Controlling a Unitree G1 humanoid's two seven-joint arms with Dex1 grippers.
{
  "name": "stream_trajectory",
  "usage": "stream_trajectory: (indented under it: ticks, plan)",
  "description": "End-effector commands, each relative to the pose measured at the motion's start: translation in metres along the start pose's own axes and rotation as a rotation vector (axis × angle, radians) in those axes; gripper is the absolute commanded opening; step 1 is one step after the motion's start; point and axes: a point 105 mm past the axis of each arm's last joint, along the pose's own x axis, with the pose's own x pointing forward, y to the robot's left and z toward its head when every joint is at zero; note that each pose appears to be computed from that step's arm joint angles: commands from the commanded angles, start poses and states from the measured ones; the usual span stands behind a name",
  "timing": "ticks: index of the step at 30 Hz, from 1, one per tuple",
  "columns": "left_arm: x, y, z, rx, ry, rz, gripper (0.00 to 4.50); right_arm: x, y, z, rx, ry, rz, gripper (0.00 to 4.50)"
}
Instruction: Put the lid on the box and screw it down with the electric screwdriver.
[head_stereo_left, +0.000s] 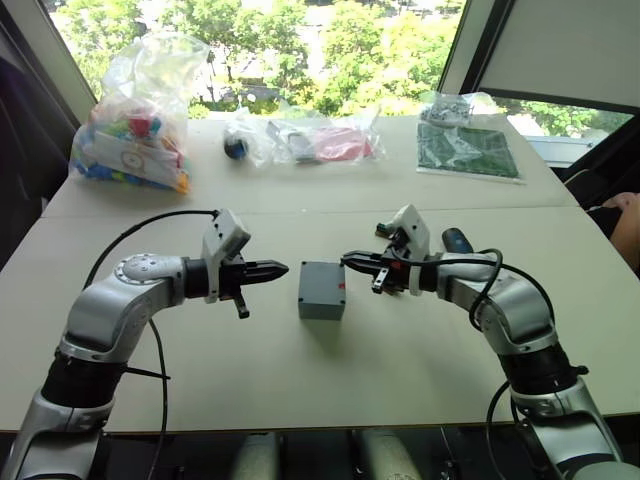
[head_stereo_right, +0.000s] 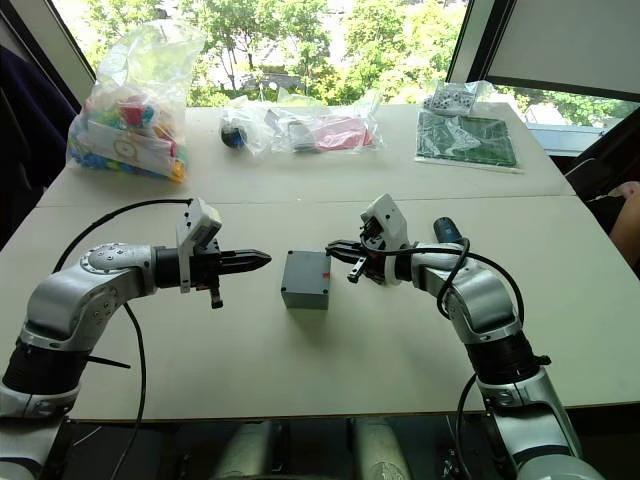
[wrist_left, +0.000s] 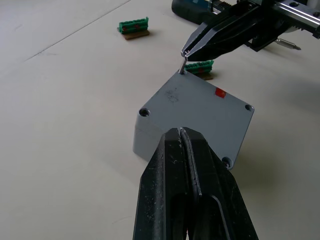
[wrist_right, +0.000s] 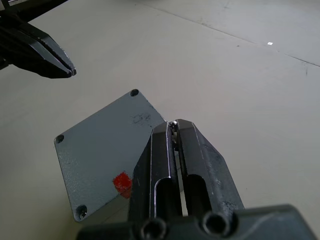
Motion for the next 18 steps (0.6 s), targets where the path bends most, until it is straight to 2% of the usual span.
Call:
stream_trajectory:
  ticks: [1, 13, 18]
  plan:
    - [0.0012, -0.0039, 0.0091, 0.046, -0.018, -0.015, 0.00, -0.0067, -0.0043, 0.0037, -0.012, -0.011, -0.019, 0.02]
    - [0.0023, -0.0038, 0.0090, 0.048, -0.019, -0.015, 0.00, -0.0059, -0.0019, 0.0094, 0.011, -0.041, -0.009, 0.02]
    - [0.0021, -0.0043, 0.0089, 0.048, -0.019, -0.016, 0.00, -0.0057, -0.0012, 0.0038, -0.008, -0.011, -0.010, 0.02]
